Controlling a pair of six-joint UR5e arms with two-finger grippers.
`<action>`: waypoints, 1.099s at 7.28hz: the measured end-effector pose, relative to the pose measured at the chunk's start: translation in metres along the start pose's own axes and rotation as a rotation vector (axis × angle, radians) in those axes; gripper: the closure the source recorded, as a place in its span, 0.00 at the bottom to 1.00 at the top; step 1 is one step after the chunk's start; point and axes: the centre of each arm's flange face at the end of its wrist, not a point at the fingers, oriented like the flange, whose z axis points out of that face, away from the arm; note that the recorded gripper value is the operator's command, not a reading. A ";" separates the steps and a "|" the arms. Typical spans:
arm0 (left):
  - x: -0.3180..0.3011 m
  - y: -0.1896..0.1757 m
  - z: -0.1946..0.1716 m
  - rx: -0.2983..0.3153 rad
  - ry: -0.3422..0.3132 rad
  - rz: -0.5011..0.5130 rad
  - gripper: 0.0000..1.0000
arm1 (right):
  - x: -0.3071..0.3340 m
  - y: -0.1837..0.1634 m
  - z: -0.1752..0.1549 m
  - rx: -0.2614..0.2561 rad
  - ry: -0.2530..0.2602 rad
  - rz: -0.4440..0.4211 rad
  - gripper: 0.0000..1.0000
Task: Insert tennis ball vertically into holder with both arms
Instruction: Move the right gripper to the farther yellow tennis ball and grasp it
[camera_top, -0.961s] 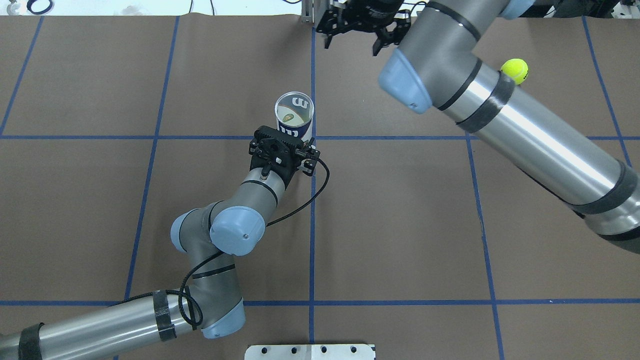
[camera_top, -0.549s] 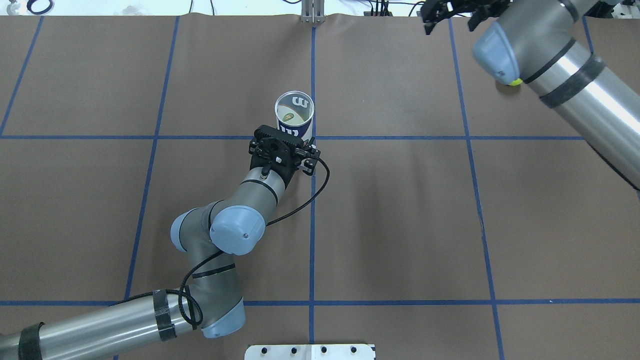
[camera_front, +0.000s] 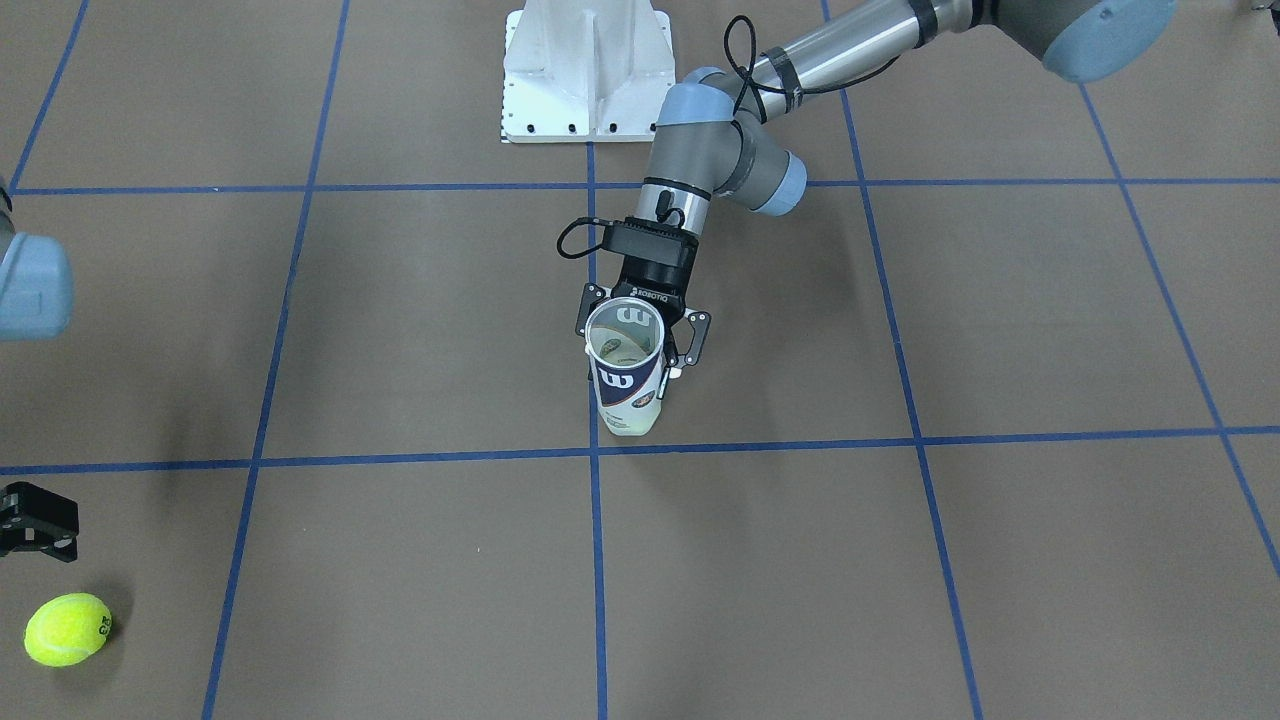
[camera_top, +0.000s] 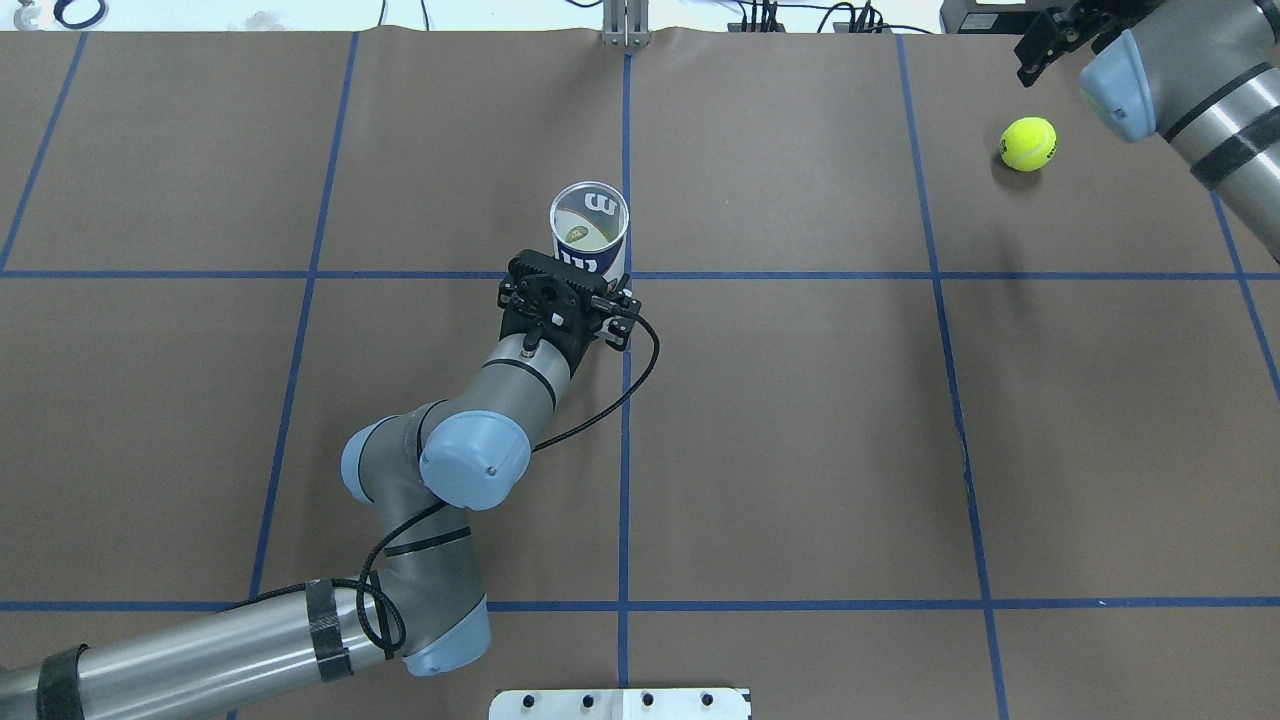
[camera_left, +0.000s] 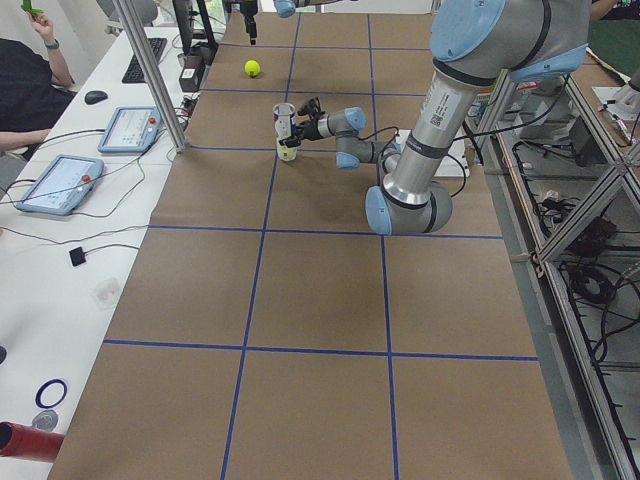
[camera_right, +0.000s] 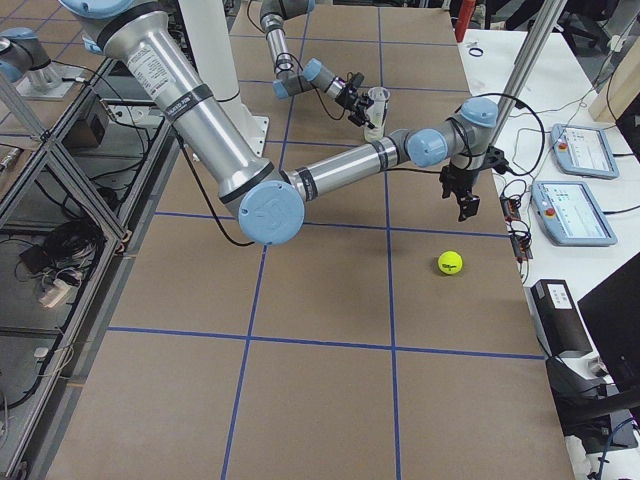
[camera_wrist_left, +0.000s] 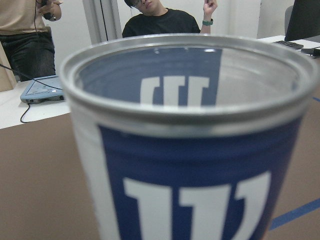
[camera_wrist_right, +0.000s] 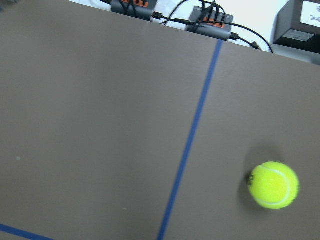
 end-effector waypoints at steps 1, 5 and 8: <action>0.000 -0.003 0.000 0.003 0.000 -0.002 0.18 | 0.021 0.006 0.030 0.023 0.018 -0.031 0.01; -0.001 -0.005 0.001 0.006 -0.002 -0.004 0.18 | 0.025 0.020 0.112 0.022 0.106 -0.096 0.01; -0.001 -0.005 0.001 0.006 -0.002 -0.004 0.18 | 0.014 0.024 0.135 0.004 0.116 -0.114 0.01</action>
